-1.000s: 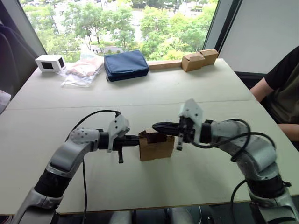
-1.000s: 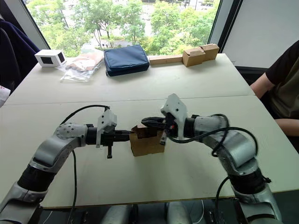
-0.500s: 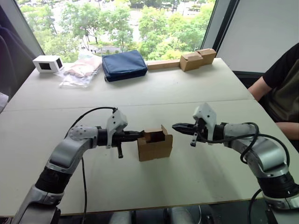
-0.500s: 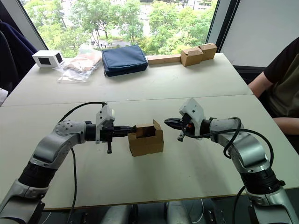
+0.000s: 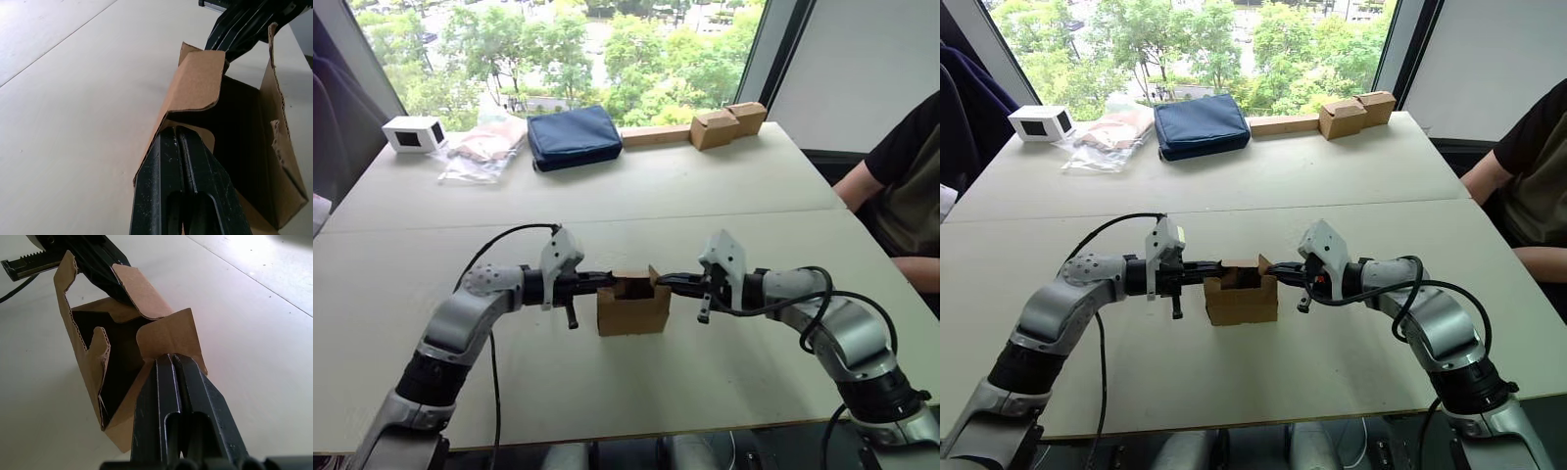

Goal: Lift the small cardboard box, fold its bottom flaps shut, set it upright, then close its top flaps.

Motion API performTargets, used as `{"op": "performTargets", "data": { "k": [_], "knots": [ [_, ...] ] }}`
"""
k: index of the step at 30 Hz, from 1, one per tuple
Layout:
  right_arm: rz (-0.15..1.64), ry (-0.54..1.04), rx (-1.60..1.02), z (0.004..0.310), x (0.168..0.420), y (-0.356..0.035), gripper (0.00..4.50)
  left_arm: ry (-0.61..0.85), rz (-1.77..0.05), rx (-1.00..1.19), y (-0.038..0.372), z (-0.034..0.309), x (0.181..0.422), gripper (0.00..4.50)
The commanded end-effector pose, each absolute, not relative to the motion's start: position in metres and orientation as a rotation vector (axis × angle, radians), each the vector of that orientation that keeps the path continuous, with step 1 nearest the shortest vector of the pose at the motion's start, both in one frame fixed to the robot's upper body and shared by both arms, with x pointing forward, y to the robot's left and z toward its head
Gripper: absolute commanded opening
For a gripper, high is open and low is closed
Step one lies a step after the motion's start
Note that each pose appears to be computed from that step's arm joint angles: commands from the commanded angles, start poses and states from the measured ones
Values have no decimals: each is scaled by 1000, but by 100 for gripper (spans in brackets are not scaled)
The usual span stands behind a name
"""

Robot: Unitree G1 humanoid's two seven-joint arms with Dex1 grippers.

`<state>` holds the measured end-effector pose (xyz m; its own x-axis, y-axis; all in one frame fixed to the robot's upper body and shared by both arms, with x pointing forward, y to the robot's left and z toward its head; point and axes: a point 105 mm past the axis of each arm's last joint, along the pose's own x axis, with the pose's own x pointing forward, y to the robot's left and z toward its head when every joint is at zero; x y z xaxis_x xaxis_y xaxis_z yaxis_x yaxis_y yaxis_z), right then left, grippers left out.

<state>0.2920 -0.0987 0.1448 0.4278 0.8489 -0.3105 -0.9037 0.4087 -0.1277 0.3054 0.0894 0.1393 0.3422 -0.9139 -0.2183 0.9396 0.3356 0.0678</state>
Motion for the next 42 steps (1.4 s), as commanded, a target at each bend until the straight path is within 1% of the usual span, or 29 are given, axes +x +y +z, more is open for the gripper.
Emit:
{"op": "performTargets", "data": {
  "k": [1,5,13,18,25,29,32,37,42],
  "knots": [
    [1144,192,-308,144,287,-91,0,92,-1202,183,83,151,307,4],
    [1144,199,-315,139,286,-89,0,75,-1194,122,77,154,308,4],
    [1134,199,-312,137,287,-90,0,102,-1202,154,82,152,302,4],
    [1131,181,-256,144,286,-91,0,139,-1219,203,93,150,295,4],
    [1139,160,-210,155,284,-95,0,134,-1207,203,98,156,296,4],
    [1132,129,-158,171,282,-103,0,117,-1189,134,105,169,296,4],
    [1106,119,-131,178,282,-110,0,126,-1158,109,115,173,296,4],
    [1073,130,-130,176,286,-115,0,149,-1140,124,122,169,296,4],
    [1096,137,-157,171,288,-104,0,163,-1174,156,113,160,294,4]
  ]
}}
